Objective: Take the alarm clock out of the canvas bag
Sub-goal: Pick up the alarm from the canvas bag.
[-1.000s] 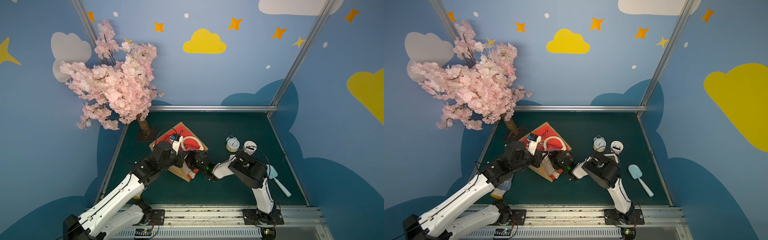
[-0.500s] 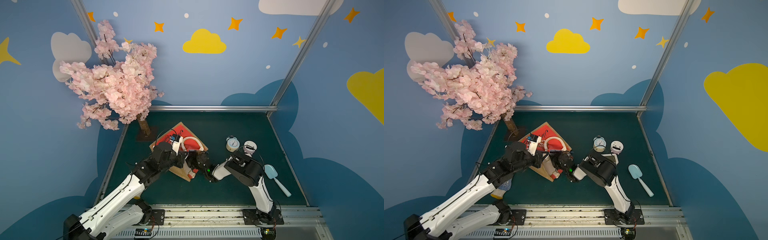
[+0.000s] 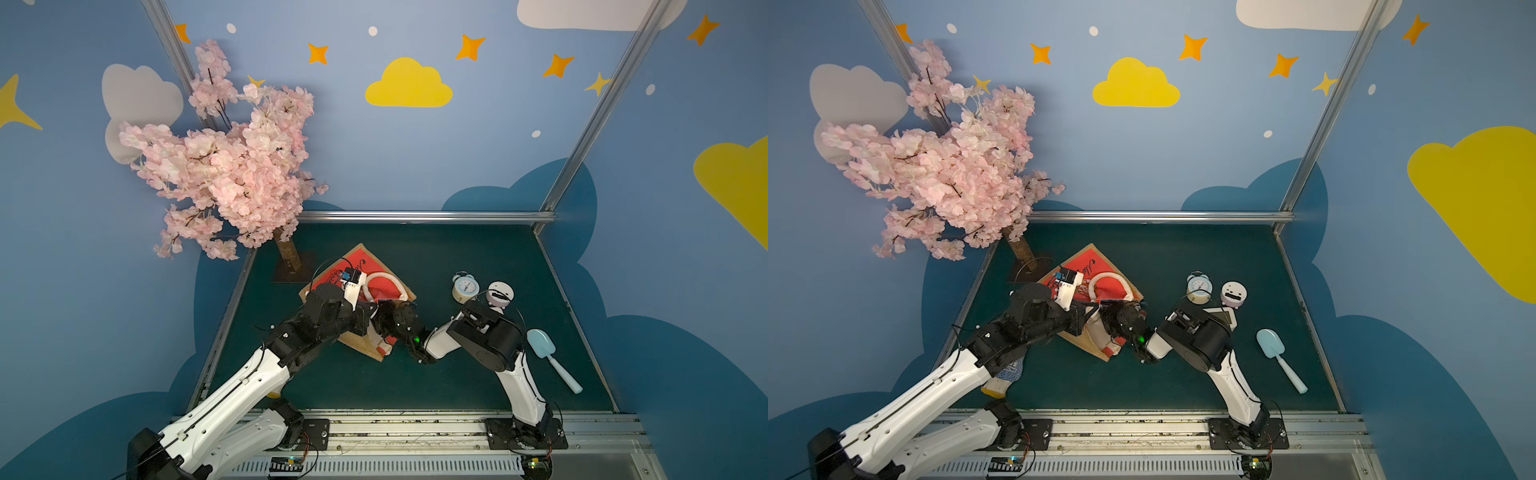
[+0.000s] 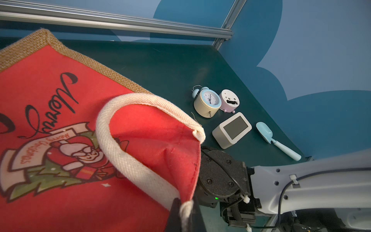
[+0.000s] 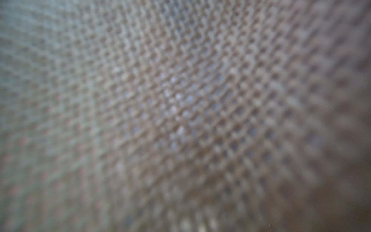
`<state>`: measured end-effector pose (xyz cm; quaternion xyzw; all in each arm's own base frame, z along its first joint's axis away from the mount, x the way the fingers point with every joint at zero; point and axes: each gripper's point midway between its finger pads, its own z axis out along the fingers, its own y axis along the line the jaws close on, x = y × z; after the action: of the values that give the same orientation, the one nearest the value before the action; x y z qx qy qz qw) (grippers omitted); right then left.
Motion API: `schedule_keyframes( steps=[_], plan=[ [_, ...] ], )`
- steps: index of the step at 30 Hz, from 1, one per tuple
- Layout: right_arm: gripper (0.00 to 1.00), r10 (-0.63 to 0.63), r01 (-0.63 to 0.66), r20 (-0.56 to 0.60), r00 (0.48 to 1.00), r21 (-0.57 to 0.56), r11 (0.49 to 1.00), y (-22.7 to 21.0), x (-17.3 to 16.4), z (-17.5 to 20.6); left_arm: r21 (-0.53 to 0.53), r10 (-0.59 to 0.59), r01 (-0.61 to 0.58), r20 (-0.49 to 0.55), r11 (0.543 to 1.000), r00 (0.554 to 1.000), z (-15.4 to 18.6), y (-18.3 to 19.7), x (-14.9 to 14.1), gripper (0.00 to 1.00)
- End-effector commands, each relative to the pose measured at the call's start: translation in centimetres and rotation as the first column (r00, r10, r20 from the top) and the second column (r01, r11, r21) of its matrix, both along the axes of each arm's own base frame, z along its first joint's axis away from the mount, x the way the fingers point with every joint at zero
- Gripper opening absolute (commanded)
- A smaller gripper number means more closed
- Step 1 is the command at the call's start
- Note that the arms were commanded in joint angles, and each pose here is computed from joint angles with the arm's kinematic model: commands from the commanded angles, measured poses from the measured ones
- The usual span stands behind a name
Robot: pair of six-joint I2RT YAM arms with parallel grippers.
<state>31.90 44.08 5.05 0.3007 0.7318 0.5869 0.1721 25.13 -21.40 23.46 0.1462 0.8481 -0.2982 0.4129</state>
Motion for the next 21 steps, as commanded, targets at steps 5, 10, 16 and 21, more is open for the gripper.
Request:
schedule_keyframes(
  steps=[5,10,16,21],
  plan=[
    [0.45,-0.037,0.031,-0.074,0.997,-0.083,0.996,-1.6,0.7,-4.6,-0.151,-0.127,0.143,0.108,0.978,0.986,4.6,-2.6,-1.3,0.04],
    [0.37,-0.041,0.037,-0.042,0.998,-0.095,0.995,-2.1,1.1,-4.1,-0.146,-0.117,0.13,0.098,0.981,0.988,4.2,-2.3,-1.3,0.04],
    [0.29,-0.033,0.032,-0.01,0.999,-0.093,0.995,-2.8,0.9,-2.9,-0.14,-0.064,0.077,0.095,0.987,0.993,4.0,-1.1,-0.8,0.04],
    [0.21,-0.019,0.021,0.025,0.999,-0.101,0.995,-3.5,-0.1,-1.0,-0.121,-0.049,0.059,0.083,0.991,0.995,3.4,-0.3,-0.7,0.04]
  ],
)
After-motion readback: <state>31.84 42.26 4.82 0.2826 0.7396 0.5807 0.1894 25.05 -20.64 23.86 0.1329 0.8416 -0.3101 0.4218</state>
